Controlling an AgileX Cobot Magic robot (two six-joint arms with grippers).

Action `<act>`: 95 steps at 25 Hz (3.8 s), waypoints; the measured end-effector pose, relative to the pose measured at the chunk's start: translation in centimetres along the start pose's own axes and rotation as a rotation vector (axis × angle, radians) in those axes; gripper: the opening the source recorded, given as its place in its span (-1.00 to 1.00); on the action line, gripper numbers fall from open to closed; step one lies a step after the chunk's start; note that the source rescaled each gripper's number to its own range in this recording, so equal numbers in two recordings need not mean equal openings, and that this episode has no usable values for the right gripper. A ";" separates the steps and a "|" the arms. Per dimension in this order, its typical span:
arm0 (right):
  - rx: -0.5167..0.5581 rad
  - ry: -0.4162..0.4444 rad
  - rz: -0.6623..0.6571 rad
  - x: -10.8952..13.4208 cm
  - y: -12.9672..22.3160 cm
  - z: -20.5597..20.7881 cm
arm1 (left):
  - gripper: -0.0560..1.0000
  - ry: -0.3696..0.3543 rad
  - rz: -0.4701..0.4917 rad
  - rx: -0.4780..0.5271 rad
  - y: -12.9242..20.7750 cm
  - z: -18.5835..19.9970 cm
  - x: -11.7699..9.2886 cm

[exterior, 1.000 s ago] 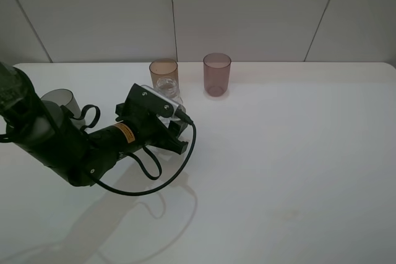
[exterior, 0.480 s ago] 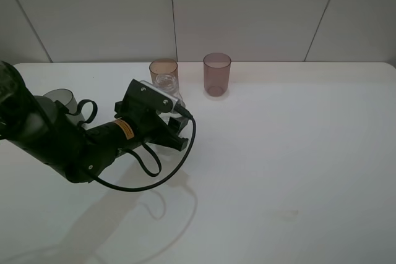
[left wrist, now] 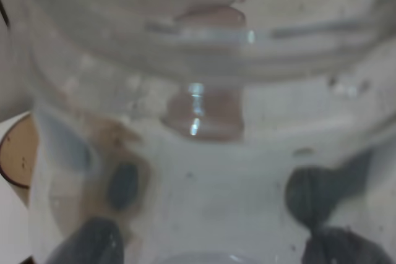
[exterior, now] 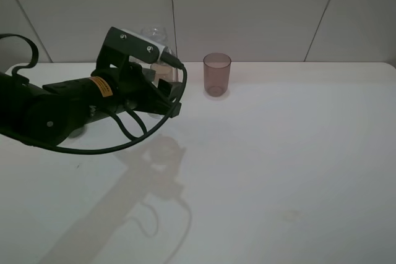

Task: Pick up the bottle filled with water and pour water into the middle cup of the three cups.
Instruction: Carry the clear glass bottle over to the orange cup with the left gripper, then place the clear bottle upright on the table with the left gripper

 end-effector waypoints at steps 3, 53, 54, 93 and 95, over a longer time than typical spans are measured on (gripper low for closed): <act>0.000 0.000 0.000 0.0 0.0 0.0 | -0.87 0.007 -0.078 0.001 -1.1 0.9 0.0; 0.000 0.000 0.000 0.0 0.0 0.0 | -0.87 -0.090 -0.775 0.605 -1.8 -3.9 12.9; 0.000 0.000 0.000 0.0 0.0 0.0 | -0.87 -0.095 -0.776 0.625 -1.5 -4.2 13.1; 0.000 0.000 0.000 0.0 0.0 0.0 | -0.87 -0.098 -1.087 0.805 -0.8 -8.6 13.4; 0.000 0.000 0.000 0.0 0.0 0.0 | -0.87 -0.093 -1.097 0.812 -0.7 -8.6 13.4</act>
Point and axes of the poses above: a point on each arm's last joint axis where the gripper is mounted, z pointing back along that axis away from the gripper, x along the wrist's bending axis when the last joint is at zero, y = z × x, the point moved 4 cm from there along -z, pointing out along that axis toward the gripper, and after that the axes turned 1 degree about -z, right-handed, at the moved point
